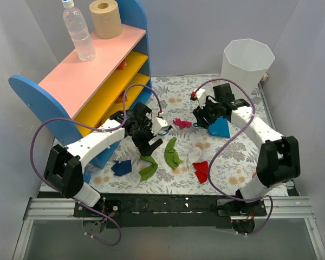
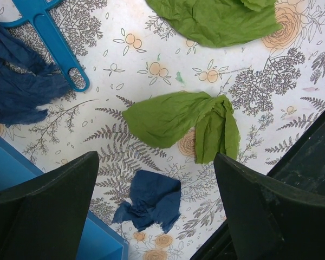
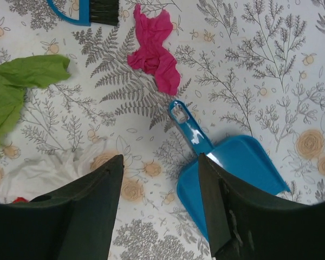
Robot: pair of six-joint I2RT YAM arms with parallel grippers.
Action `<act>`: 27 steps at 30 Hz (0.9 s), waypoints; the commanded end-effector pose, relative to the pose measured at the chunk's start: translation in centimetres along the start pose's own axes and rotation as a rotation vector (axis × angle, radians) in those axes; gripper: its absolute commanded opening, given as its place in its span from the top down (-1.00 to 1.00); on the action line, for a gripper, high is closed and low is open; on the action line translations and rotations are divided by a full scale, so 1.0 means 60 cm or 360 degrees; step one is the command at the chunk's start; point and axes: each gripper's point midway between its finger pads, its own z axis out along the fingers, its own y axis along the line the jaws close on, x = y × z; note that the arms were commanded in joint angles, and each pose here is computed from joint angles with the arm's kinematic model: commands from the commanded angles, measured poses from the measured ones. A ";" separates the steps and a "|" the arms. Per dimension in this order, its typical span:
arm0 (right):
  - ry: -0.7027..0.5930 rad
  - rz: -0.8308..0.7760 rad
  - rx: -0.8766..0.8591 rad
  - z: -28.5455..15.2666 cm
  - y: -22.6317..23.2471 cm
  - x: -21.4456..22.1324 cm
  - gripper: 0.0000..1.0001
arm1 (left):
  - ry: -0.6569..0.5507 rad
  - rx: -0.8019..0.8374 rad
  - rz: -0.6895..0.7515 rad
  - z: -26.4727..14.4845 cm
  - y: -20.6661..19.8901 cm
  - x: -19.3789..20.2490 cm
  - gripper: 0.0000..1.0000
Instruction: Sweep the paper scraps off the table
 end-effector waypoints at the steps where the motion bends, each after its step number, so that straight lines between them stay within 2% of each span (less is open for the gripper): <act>1: -0.0013 -0.0166 -0.0095 0.038 -0.016 -0.020 -0.28 | -0.0060 0.0013 -0.0005 -0.013 -0.009 -0.008 -0.75; 14: 0.0156 -0.0215 -0.0144 0.111 -0.041 0.025 -0.28 | -0.0045 -0.0019 -0.0028 -0.012 -0.003 -0.007 -0.75; 21: 0.0193 -0.0196 -0.0213 0.121 -0.018 0.047 -0.28 | -0.0045 -0.0032 -0.0054 -0.005 0.002 -0.012 -0.76; 27: -0.0038 -0.0093 -0.0243 0.073 0.040 -0.042 -0.29 | -0.0063 -0.0149 -0.0103 -0.003 0.023 -0.015 -0.75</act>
